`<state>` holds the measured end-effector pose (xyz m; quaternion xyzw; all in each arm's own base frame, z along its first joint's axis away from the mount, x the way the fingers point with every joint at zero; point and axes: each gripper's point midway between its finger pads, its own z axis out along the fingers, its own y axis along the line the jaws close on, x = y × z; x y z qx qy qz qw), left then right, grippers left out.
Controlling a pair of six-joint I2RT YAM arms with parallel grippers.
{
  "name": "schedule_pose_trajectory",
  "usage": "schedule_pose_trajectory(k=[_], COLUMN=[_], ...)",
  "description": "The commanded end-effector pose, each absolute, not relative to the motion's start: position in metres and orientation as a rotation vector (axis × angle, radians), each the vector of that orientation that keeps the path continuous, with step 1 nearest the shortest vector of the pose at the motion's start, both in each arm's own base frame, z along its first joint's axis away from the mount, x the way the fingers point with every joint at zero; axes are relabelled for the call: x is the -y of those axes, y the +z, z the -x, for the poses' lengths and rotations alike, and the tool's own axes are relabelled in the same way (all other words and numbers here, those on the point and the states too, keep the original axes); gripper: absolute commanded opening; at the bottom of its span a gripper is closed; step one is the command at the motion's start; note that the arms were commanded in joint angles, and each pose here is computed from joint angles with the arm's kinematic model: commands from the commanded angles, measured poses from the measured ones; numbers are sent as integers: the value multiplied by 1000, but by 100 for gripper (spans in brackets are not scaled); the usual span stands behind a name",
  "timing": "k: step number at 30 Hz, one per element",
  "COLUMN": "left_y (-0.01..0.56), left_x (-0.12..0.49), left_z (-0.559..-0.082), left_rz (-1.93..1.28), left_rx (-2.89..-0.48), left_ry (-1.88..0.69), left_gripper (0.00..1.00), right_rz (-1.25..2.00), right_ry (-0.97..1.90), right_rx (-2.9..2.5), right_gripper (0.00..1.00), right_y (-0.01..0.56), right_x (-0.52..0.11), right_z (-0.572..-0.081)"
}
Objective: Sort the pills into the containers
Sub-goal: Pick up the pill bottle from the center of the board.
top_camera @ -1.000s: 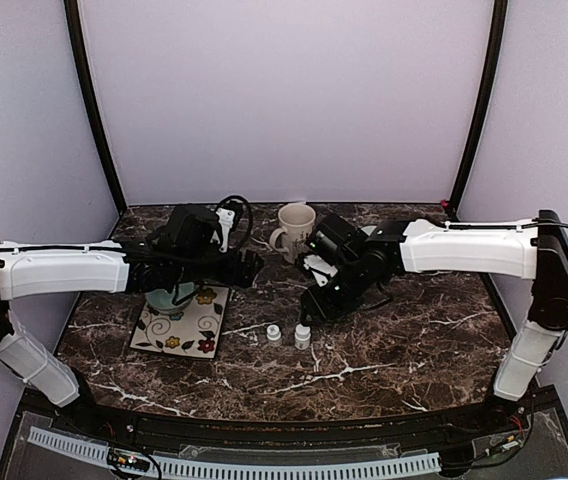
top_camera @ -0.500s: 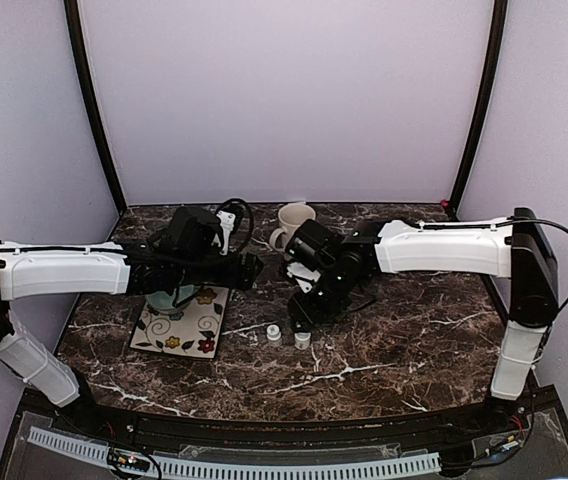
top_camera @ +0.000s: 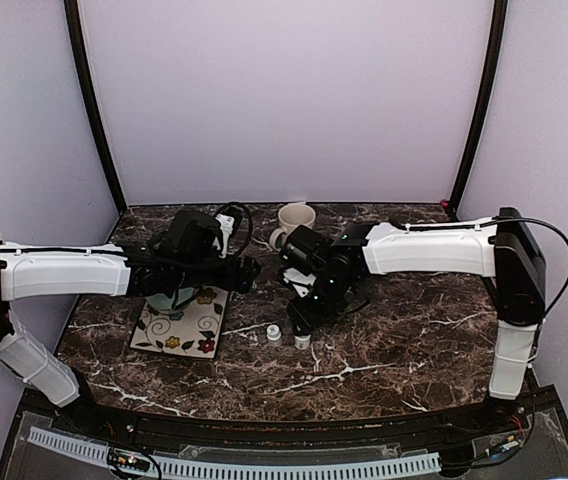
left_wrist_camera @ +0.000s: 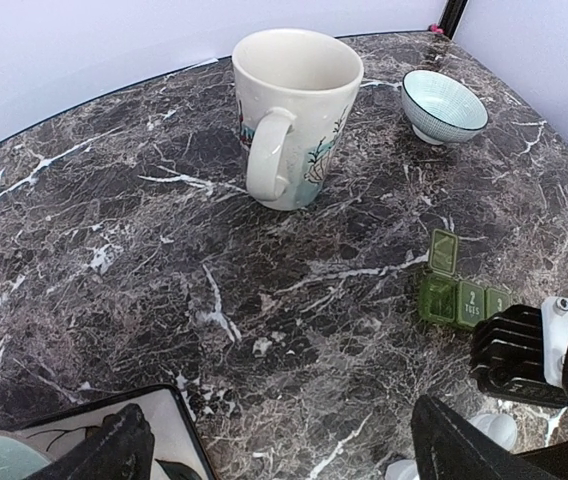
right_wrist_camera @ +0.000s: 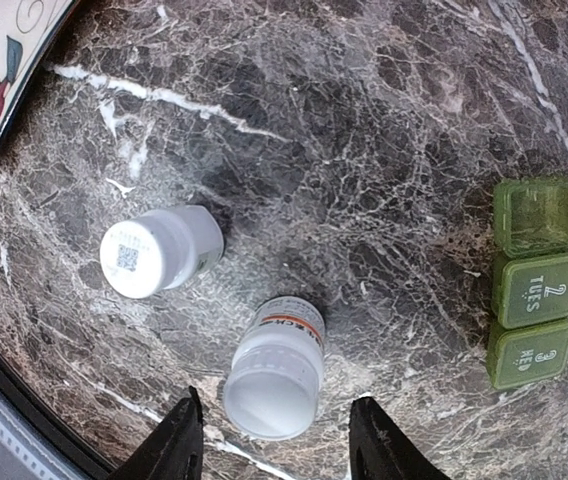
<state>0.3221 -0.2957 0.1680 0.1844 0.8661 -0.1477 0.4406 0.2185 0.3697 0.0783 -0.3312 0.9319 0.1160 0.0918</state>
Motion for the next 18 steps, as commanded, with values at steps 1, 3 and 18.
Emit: schedule_pose_trajectory(k=[1,3,18], left_y=[170,169,166], left_x=[292,292,291], left_z=[-319,-320,-322], left_rz=[-444,-446,-442], left_rx=[-2146,-2147,-2151], left_ry=[-356,-353,-332], left_gripper=[92,92,92], right_rz=[1019,1023,1064], right_ry=[333,335,318], right_rx=[-2741,-2740,-2753], right_gripper=[48,47,40], right_y=[80,80,71], right_x=[-377,-378,-380], right_z=[-221,-221,-220])
